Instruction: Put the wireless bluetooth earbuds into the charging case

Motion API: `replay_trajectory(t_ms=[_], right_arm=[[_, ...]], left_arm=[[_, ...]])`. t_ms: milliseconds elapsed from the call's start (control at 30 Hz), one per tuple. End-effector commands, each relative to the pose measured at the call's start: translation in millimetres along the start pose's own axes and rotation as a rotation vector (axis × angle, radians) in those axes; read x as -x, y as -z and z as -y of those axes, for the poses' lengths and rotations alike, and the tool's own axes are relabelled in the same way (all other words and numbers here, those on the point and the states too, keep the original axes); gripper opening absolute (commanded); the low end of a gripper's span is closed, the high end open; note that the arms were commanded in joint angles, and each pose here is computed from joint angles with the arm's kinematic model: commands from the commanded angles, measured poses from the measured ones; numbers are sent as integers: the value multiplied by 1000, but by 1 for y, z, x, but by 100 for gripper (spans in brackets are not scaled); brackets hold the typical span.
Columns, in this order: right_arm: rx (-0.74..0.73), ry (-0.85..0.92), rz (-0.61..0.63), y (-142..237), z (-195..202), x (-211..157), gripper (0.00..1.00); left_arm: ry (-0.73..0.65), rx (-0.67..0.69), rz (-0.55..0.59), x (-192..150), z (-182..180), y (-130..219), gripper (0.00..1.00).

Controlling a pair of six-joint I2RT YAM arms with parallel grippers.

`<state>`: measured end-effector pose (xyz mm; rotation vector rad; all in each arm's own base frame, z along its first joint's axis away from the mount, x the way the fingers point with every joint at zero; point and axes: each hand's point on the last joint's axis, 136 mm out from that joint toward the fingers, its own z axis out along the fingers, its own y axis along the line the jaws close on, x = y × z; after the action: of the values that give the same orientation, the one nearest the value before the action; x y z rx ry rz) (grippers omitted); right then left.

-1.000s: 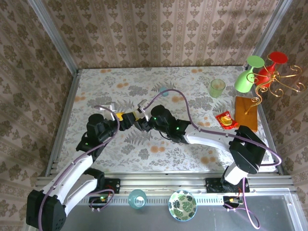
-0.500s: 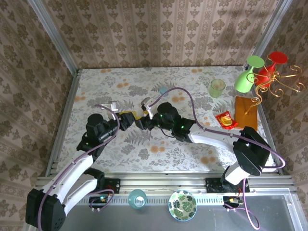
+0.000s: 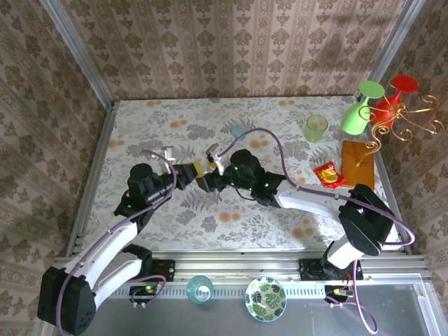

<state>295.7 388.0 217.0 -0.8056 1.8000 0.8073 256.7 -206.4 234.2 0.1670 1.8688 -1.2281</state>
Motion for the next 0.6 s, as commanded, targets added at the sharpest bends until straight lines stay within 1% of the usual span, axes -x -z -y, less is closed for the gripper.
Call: replay_trajectory(t_ms=[0,33,67,167,200,267,300,367,467,567], right_arm=[[66,6,117,19,-11,36,78],[102,4,124,24,-13,38,81],[177,-5,124,31,-20,39,83],[406,-44,133,59,-32,45,85],[456,-50,128,68,-34,46,85],[503,-55,105,77,-33,43,85],[512,-53,112,87,-33,50,85],[538,-87,95,95,-29,54,81],[601,-124,78,105,-28,60,76],[639,-113,63,108,-33,57,70]], left_arm=[[-77,-47,8,5,13,3,1],[-105,-56,8,5,16,4,1],[-150,-76,10,7,21,5,1],[-288,-122,20,9,33,7,0],[-341,-148,23,9,38,8,1],[-432,-220,27,8,52,10,1],[-469,-257,29,9,60,11,1],[-519,-334,8,8,75,12,0],[-557,-433,-36,3,93,12,0],[-560,-486,-60,2,101,9,1]])
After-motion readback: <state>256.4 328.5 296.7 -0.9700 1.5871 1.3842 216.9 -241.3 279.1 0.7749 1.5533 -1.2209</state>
